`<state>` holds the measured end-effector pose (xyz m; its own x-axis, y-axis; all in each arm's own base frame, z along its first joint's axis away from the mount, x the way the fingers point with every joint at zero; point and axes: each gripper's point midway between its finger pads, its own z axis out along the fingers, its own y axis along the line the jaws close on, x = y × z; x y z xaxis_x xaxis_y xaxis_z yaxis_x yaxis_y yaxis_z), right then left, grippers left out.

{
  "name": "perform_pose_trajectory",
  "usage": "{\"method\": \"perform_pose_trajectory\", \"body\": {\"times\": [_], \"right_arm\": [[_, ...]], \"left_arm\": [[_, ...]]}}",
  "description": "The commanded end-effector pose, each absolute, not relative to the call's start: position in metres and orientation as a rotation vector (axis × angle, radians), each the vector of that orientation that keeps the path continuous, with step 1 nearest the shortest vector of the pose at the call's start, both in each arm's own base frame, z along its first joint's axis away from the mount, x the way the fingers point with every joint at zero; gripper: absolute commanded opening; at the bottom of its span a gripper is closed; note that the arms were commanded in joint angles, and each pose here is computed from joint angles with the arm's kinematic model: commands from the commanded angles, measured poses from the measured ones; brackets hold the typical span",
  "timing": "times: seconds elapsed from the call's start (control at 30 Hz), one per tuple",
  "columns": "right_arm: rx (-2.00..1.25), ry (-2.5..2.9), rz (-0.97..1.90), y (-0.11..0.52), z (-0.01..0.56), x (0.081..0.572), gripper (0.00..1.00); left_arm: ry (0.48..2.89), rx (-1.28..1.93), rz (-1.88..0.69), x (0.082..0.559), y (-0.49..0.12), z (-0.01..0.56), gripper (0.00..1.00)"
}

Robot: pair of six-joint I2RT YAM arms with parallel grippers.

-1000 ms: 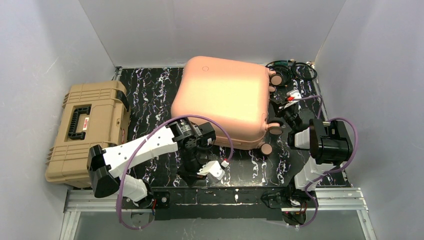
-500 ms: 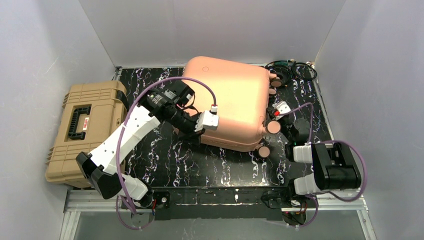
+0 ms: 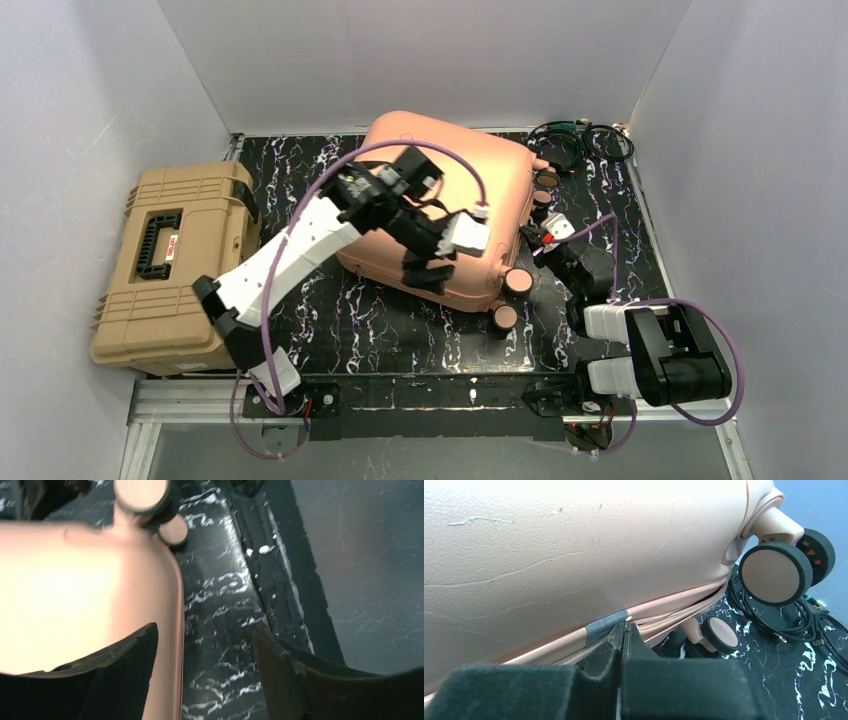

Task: Pack the luggage
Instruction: Zip the luggage at the center of the board.

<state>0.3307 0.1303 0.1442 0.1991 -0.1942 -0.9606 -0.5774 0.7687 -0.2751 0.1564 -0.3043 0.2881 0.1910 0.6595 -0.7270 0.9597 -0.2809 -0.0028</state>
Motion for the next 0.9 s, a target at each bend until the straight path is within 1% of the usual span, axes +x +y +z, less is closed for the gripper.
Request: {"method": "perform_pose_trajectory", "body": {"times": [0.0, 0.1, 0.2, 0.4, 0.6, 0.77, 0.83, 0.87], "right_arm": [[-0.700, 1.260, 0.314, 0.137, 0.180, 0.334, 0.01], [-0.694, 1.280, 0.306, 0.127, 0.177, 0.335, 0.01], [-0.691, 1.290, 0.294, 0.115, 0.175, 0.335, 0.01], [-0.653, 1.307, 0.235, 0.084, 0.178, 0.342, 0.01], [-0.646, 1.322, 0.213, 0.069, 0.175, 0.340, 0.01], [-0.647, 1.323, 0.215, 0.065, 0.175, 0.339, 0.01], [-0.644, 1.320, 0.216, 0.064, 0.177, 0.339, 0.01], [-0.643, 1.318, 0.215, 0.064, 0.177, 0.339, 0.01]], "left_arm": [[1.361, 2.137, -0.951, 0.128, -0.343, 0.292, 0.73], [1.323, 2.192, -0.944, 0.123, -0.366, 0.282, 0.80], [1.315, 2.194, -0.863, 0.132, -0.388, 0.272, 0.85], [1.307, 2.178, -0.695, 0.157, -0.423, 0.252, 0.89], [1.325, 2.121, -0.505, 0.191, -0.448, 0.232, 0.92], [1.320, 2.177, -0.398, 0.199, -0.451, 0.208, 0.92], [1.312, 2.220, -0.365, 0.197, -0.449, 0.197, 0.88], [1.312, 2.244, -0.350, 0.195, -0.447, 0.191, 0.83]]}}
